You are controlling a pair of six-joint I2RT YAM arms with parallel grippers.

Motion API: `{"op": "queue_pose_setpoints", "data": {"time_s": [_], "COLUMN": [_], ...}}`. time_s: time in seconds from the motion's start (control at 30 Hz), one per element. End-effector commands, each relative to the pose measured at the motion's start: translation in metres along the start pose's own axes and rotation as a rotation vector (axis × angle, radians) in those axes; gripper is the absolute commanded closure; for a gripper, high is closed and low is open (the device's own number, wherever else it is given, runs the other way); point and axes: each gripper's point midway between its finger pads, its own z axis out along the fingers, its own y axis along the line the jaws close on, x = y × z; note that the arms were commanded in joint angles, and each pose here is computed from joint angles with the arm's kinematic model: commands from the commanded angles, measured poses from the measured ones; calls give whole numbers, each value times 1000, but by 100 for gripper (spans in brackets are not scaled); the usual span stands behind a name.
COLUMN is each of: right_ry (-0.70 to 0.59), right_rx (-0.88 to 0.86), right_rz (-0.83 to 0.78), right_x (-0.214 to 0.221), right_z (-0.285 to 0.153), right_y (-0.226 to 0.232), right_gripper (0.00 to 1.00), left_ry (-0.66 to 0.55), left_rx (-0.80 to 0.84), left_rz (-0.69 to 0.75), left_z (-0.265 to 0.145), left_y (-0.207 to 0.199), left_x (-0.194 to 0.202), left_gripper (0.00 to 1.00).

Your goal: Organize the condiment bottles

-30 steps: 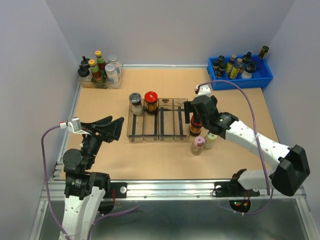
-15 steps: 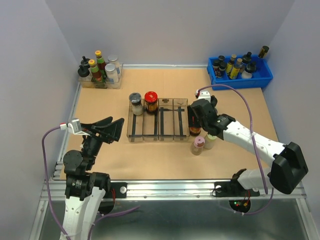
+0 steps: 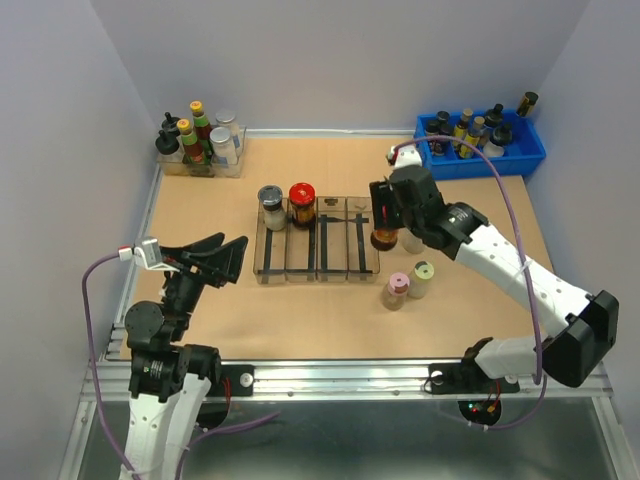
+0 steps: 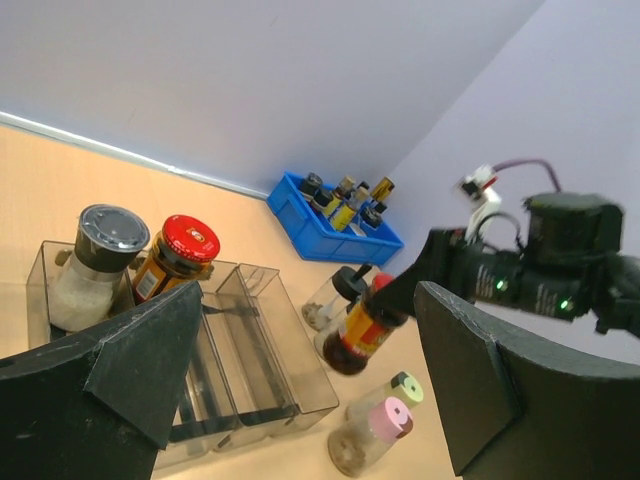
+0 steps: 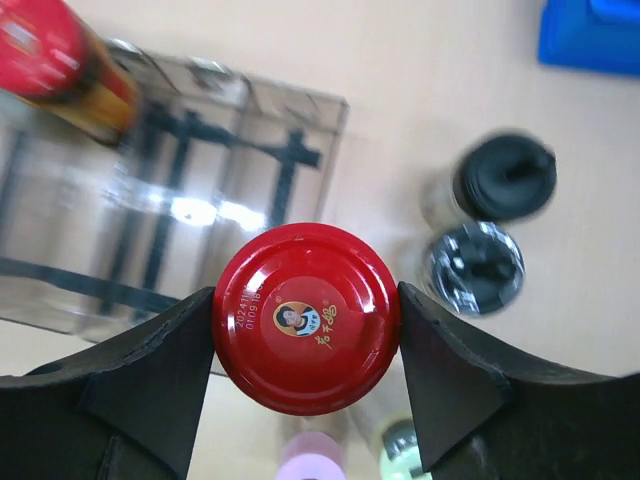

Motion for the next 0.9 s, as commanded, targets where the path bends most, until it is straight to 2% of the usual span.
{"op": "queue_pose_setpoints", "data": {"time_s": [0.0, 0.17, 0.47, 0.67, 0.87], "right_ry": [-260, -206, -271, -256, -247], "right_rx": [-203, -441, -718, -781, -777], "right_rz": [59, -37, -136, -181, -206], "right_x": [-107, -105, -122, -116, -113], "right_z": [-34, -22, -43, -39, -27], "right_y": [37, 96, 176, 216, 237], "right_gripper": [100, 100, 100, 100, 100], "left_ry": [-69, -84, -92, -96, -102], "left_rx": [77, 67, 49, 42, 22], "left_rz": [47, 61, 63, 67, 78], "left_z": [-6, -8, -12, -15, -20], "left_y": [-27, -27, -23, -23, -19], "left_x": [-25, -29, -29, -29, -29], "left_gripper": [1, 1, 1, 1, 1]}}
